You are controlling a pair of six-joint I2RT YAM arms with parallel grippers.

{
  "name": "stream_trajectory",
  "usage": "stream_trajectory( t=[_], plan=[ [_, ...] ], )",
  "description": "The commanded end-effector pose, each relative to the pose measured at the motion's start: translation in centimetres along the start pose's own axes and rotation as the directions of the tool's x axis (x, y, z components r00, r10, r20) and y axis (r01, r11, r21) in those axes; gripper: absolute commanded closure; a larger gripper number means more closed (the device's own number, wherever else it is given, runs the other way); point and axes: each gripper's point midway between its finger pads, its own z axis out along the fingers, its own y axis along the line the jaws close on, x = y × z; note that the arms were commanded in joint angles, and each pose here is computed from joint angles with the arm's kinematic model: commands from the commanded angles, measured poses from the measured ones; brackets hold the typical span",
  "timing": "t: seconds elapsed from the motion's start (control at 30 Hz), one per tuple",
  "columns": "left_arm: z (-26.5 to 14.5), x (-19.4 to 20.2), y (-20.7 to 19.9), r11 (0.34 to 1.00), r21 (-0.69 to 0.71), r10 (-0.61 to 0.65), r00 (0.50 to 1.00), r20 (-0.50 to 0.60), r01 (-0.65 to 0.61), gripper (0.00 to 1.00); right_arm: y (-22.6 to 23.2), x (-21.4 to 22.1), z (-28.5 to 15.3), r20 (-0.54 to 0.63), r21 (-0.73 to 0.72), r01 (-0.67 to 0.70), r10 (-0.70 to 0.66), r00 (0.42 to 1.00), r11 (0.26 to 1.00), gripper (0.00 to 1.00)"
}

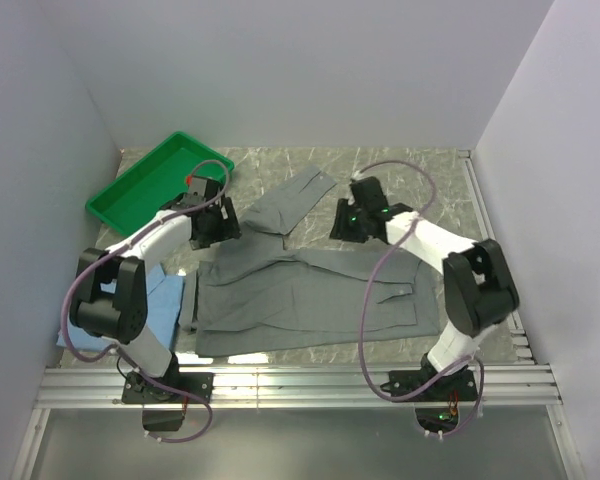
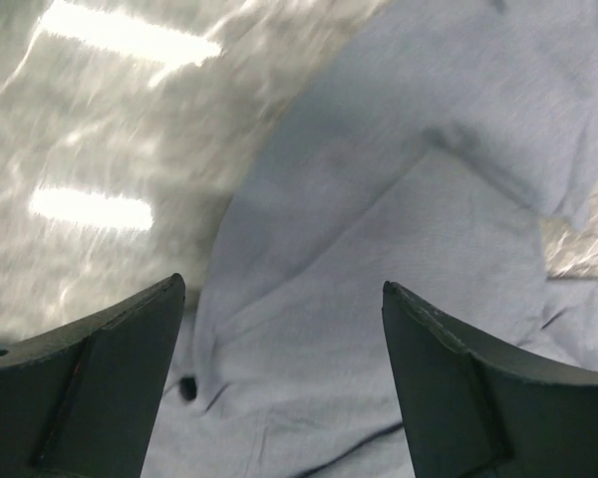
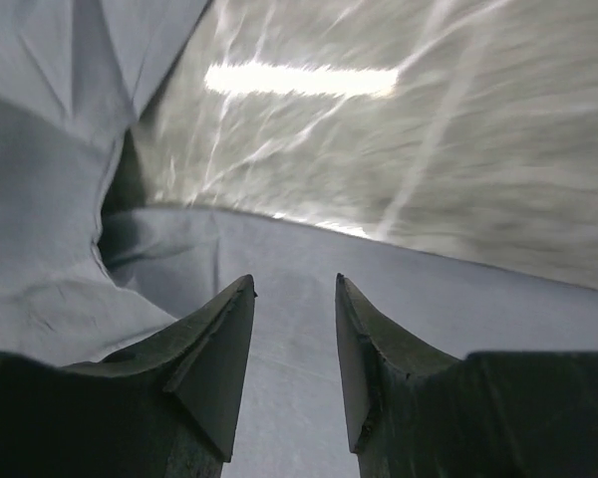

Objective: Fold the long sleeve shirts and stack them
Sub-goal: Fold the shirt

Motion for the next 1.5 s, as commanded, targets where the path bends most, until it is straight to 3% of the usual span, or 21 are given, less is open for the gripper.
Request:
stream_trajectory(
  t=[0.0, 0.3, 0.47, 0.63, 0.87, 1.13, 1.33, 1.43, 1.47],
  plan=[
    [0.3, -2.9, -2.4, 0.997, 0.065, 0.045, 0.998, 0.054, -0.049, 0.14, 3.2, 1.3, 1.8, -0.053, -0.077, 0.066, -0.071, 0.996, 0.995, 0.56],
    [2.6, -6.4, -5.4, 0.991, 0.1, 0.078, 0.99, 0.113, -0.09, 0.12, 4.3, 8.2, 3.2, -0.228, -0.066, 0.287, -0.294, 0.928, 0.956, 0.57],
    [4.4, -9.1, -6.5, 0.987, 0.079, 0.125, 0.98, 0.153, -0.139, 0.12, 3.3, 9.3, 2.7, -0.243, -0.024, 0.339, -0.334, 0.911, 0.941, 0.57],
    [7.2, -10.4, -7.5, 0.981, 0.057, 0.175, 0.971, 0.164, -0.186, 0.14, 4.2, 7.5, 0.5, -0.166, -0.028, 0.339, -0.339, 0.926, 0.94, 0.55],
    [9.9, -10.3, -9.2, 0.963, 0.021, 0.259, 0.946, 0.193, -0.268, 0.17, 4.9, 5.5, -2.4, -0.075, -0.031, 0.315, -0.316, 0.946, 0.949, 0.32],
    [12.6, -9.3, -9.7, 0.949, -0.036, 0.315, 0.935, 0.165, -0.313, 0.25, 4.2, 5.0, -4.9, -0.013, -0.007, 0.301, -0.301, 0.954, 0.954, 0.32],
    [13.9, -6.8, -10.8, 0.935, -0.033, 0.355, 0.926, 0.125, -0.354, 0.5, 2.9, 5.1, -5.7, 0.017, 0.038, 0.282, -0.283, 0.959, 0.959, 0.32],
    [14.1, -5.8, -11.1, 0.932, -0.029, 0.363, 0.926, 0.106, -0.362, 0.73, 2.6, 5.0, -6.2, 0.035, 0.049, 0.274, -0.276, 0.961, 0.96, 0.33],
    [13.9, -5.9, -11.2, 0.932, -0.029, 0.363, 0.925, 0.107, -0.362, 0.87, 2.4, 5.0, -6.3, 0.038, 0.061, 0.268, -0.271, 0.962, 0.961, 0.33]
  ],
)
